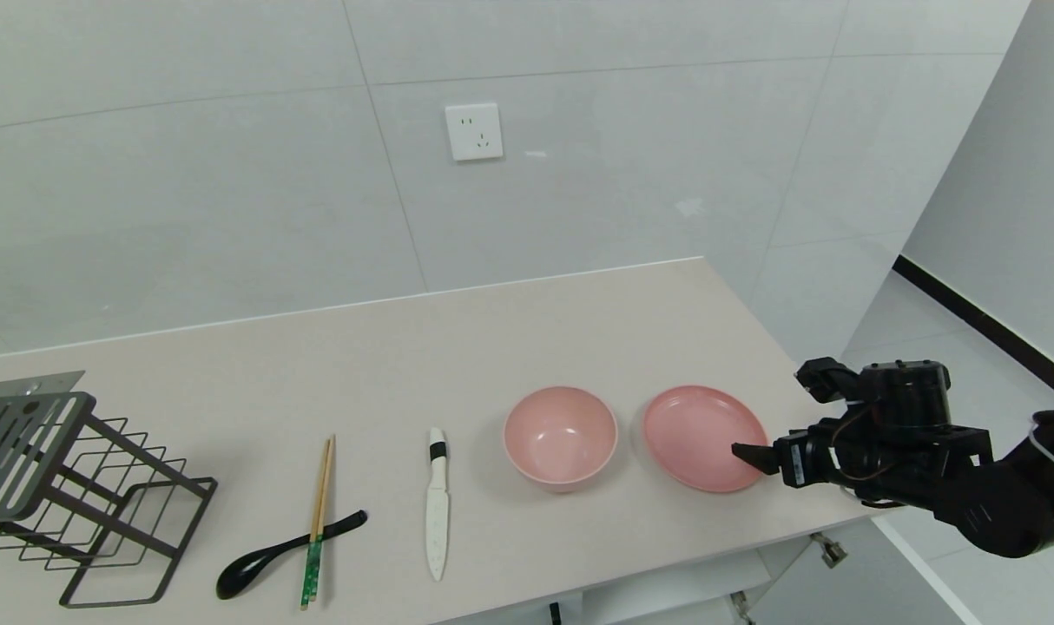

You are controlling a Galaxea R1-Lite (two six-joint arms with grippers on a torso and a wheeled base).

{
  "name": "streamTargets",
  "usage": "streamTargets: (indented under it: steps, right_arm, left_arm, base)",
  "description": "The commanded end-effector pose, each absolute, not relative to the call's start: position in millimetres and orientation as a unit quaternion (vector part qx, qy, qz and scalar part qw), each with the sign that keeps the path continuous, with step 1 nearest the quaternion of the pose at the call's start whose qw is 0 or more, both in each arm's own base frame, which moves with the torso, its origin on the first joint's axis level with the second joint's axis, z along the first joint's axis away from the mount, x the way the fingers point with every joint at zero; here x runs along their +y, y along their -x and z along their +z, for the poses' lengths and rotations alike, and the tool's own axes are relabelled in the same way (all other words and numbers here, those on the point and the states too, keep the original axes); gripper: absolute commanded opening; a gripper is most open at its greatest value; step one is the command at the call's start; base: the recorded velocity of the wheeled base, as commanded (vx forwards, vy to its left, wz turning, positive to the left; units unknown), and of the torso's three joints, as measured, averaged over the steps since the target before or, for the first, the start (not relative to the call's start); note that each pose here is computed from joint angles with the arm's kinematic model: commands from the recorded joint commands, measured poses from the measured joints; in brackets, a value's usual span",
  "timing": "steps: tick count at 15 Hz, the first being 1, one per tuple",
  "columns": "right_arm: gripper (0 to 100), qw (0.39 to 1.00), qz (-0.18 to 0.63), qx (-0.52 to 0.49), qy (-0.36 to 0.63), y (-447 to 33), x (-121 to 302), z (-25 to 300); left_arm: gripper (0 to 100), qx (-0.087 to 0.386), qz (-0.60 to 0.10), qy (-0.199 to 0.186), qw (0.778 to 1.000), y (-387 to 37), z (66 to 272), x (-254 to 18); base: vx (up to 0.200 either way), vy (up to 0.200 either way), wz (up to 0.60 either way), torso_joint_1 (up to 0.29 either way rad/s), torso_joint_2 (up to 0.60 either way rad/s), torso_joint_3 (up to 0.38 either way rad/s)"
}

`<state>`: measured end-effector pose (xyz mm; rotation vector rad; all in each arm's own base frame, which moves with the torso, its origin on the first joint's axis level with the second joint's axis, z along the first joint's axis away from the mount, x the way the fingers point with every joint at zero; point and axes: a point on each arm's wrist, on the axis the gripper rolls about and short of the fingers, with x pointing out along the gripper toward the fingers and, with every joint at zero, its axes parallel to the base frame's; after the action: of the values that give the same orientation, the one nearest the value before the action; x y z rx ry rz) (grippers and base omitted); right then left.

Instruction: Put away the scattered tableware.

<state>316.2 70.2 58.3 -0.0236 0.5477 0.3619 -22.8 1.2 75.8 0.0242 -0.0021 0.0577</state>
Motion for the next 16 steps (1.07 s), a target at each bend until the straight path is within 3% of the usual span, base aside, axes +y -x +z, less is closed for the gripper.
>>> streamTargets:
  steps: [1, 10, 16]
  right_arm:
    - [100, 0.945, 0.172, 0.279, 0.009, -327, 69, 45]
    - [100, 0.954, 0.163, 0.252, 0.004, -367, 69, 29]
    - [100, 0.950, 0.181, 0.256, 0.008, -368, 83, 20]
  left_arm:
    - [100, -0.001, 0.029, -0.012, 0.999, 23, 76, 1]
    - [100, -0.001, 0.028, -0.012, 1.000, 23, 76, 1]
    - [100, -0.001, 0.028, -0.012, 1.000, 23, 76, 1]
  base:
    - [0.000, 0.000, 0.00, 0.000, 0.00, 0.000]
    - [0.000, 0.000, 0.00, 0.000, 0.00, 0.000]
    - [0.000, 0.000, 0.00, 0.000, 0.00, 0.000]
